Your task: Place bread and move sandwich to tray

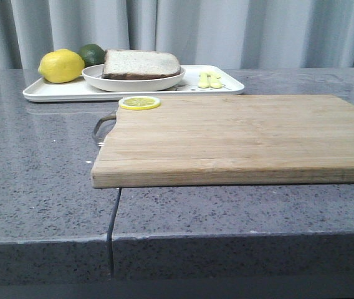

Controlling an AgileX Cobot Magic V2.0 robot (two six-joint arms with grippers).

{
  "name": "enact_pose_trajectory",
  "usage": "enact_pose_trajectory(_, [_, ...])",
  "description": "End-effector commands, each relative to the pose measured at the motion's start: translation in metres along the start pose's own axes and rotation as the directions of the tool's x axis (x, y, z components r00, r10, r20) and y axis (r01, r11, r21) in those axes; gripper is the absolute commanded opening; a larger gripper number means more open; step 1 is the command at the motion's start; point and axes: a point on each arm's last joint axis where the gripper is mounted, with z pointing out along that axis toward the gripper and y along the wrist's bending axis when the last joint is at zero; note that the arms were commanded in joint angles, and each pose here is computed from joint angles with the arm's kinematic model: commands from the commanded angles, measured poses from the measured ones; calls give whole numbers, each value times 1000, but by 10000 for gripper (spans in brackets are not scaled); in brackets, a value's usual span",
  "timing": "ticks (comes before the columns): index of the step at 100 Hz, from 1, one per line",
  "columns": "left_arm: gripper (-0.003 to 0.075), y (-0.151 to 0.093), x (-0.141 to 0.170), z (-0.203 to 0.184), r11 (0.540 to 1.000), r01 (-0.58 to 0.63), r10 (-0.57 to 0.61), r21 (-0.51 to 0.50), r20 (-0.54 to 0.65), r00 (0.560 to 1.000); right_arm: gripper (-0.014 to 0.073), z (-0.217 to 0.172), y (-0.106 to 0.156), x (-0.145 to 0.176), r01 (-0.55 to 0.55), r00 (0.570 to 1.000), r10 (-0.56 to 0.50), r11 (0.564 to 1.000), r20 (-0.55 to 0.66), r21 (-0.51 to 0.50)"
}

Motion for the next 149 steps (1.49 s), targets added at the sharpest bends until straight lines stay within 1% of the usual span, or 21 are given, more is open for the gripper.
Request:
enact_pose_trajectory(1, [-19, -1, -4, -2, 1000, 17, -18, 12, 98, 995, -116, -4, -1, -3, -16, 997, 14, 1000, 82, 20])
enact_pose_trajectory(17, [-19, -1, -4, -2, 1000, 17, -18, 12, 98, 995, -116, -13, -2, 22, -17, 997, 12, 998, 79, 66])
enact_pose_trajectory(35, [-19, -1, -4, -2, 1000, 17, -18, 12, 98, 995, -116, -21, -3, 40, -18, 994, 6, 993, 106, 115])
enact_pose_trajectory(54, [-19, -1, -4, -2, 1000, 17, -18, 12, 98, 995, -116, -26, -2, 56, -18, 992, 2, 992, 125, 128])
enact_pose_trajectory(61, [-19, -1, -4, -2, 1000, 17, -18, 12, 98, 995, -116, -25, -2, 62, -20, 994, 6, 992, 109, 128])
enact_pose_trajectory(149, [-19, -1, -4, -2, 1000, 17, -18, 12, 98, 995, -116, -25, -2, 61, -20, 994, 7, 991, 106, 129])
